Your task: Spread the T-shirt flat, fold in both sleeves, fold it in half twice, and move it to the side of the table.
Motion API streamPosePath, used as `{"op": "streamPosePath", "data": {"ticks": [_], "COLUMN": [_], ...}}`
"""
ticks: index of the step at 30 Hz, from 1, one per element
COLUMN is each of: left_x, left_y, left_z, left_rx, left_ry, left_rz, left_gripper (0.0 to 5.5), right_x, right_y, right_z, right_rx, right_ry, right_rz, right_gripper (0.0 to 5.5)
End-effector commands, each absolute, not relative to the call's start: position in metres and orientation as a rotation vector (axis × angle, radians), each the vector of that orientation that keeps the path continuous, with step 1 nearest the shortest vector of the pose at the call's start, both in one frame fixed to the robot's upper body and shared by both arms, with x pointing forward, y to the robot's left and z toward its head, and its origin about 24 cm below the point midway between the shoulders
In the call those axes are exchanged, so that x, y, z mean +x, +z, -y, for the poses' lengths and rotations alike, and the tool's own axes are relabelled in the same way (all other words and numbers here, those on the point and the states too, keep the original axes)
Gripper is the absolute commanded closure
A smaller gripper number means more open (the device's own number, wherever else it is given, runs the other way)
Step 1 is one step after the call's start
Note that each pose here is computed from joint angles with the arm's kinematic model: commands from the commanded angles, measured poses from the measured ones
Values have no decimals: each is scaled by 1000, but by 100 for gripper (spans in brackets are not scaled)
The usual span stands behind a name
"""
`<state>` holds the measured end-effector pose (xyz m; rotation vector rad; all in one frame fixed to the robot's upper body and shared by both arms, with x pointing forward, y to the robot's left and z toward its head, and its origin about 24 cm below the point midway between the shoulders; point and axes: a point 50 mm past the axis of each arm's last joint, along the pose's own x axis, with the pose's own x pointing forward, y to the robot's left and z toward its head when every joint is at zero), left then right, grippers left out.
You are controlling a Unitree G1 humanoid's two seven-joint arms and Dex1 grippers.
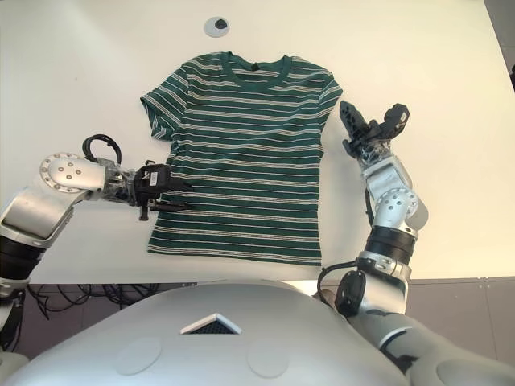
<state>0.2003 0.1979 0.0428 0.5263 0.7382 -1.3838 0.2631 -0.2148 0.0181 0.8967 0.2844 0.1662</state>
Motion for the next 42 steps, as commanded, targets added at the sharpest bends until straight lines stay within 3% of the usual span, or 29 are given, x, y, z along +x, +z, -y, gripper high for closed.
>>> {"op": "streamPosePath", "data": {"ticks": [1, 11, 16, 20, 25, 42], "left_x": [165, 165, 169, 171, 174, 178], "left_y": [-3, -4, -3, -3, -2, 0], "left_z": [-213, -209, -209, -209, -210, -207], "left_rx": [447, 438, 452, 455, 461, 469], "left_ry": [-1318, -1328, -1326, -1328, -1325, -1323], "left_rz": [-1048, -1042, -1033, -1031, -1027, -1011], "left_gripper": [357, 357, 357, 357, 357, 357], "right_x": [278, 296, 298, 304, 309, 310], "right_y": [20, 12, 3, -4, -8, -13], "right_z": [212, 221, 232, 225, 206, 198], "right_rx": [1029, 1058, 1056, 1089, 1113, 955], "right_ry": [133, 33, -69, -54, 15, 12], "right_rz": [-313, -359, -365, -401, -452, -500], "right_gripper": [380, 222, 217, 217, 299, 525]}}
